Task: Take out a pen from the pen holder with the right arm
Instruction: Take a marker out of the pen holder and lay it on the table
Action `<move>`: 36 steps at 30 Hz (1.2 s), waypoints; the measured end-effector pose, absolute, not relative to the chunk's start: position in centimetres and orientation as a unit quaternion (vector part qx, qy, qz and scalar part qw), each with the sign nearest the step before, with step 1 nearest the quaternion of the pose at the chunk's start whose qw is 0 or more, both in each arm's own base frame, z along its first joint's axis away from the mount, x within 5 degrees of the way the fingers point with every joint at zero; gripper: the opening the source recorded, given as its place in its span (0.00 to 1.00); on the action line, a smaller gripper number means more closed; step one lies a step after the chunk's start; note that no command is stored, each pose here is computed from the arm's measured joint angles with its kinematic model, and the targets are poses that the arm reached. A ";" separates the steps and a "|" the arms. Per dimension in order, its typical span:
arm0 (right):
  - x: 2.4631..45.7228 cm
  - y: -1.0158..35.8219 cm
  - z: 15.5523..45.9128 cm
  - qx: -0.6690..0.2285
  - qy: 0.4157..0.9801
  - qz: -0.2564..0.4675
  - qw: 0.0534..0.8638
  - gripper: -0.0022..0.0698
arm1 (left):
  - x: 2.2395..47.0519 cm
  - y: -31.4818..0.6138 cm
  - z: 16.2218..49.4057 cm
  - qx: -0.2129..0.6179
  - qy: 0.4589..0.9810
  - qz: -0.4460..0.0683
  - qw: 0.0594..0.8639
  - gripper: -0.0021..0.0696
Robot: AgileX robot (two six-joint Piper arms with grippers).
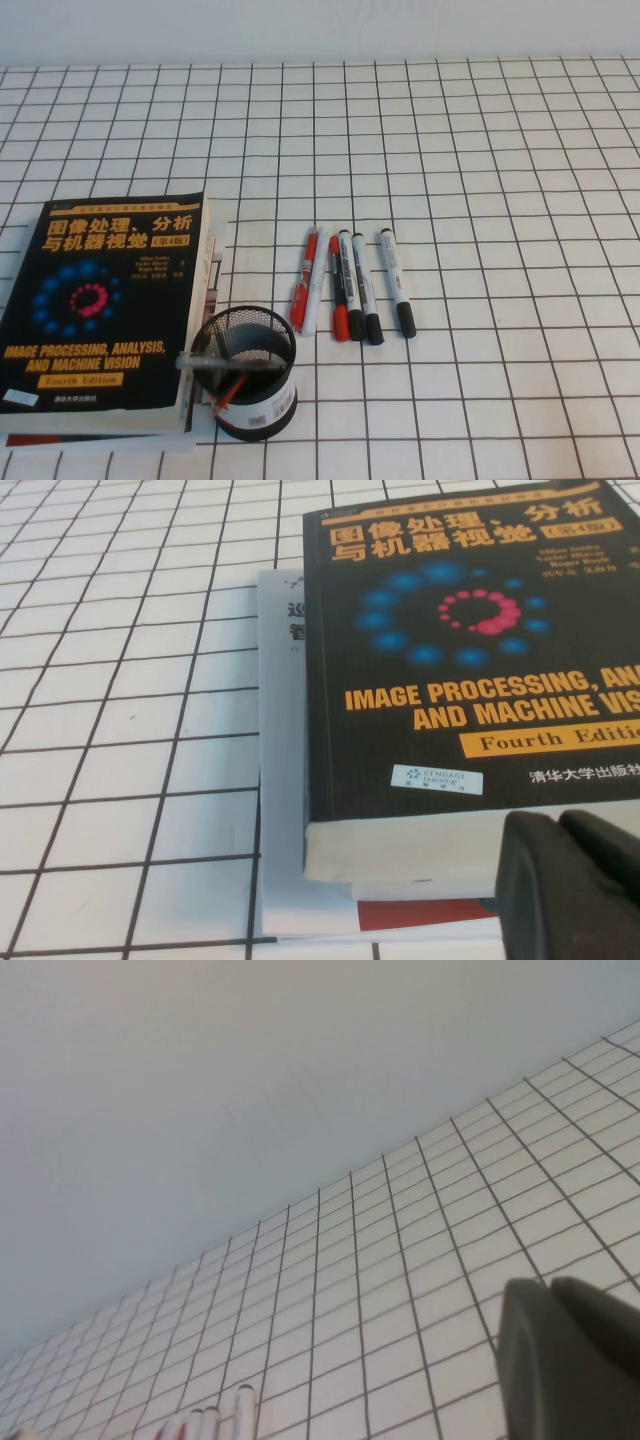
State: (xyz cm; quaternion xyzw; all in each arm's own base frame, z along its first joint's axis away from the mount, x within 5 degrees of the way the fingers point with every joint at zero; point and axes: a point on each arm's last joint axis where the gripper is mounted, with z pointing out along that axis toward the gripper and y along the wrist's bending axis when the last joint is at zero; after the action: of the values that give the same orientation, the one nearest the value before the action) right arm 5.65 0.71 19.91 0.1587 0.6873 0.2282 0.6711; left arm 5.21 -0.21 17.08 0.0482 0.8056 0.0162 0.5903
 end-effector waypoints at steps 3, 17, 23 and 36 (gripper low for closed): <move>5.7 0.6 20.0 0.171 0.679 0.238 0.673 0.01 | 5.2 -0.2 17.1 0.048 0.806 0.016 0.590 0.02; 5.1 1.9 22.1 0.166 0.710 0.310 0.610 0.01 | 5.2 -0.2 17.1 0.048 0.806 0.016 0.590 0.02; 6.3 3.1 25.8 0.108 0.785 0.299 0.532 0.01 | 5.2 -0.2 17.1 0.048 0.806 0.016 0.590 0.02; 12.9 4.3 27.4 -0.003 0.889 0.237 0.393 0.01 | 5.2 -0.2 17.1 0.048 0.806 0.016 0.590 0.02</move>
State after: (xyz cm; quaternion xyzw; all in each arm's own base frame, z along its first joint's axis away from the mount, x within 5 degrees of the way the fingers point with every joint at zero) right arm 12.88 4.26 27.39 -0.0032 0.8886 0.2370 0.3927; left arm 5.21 -0.21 17.08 0.0482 0.8056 0.0162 0.5903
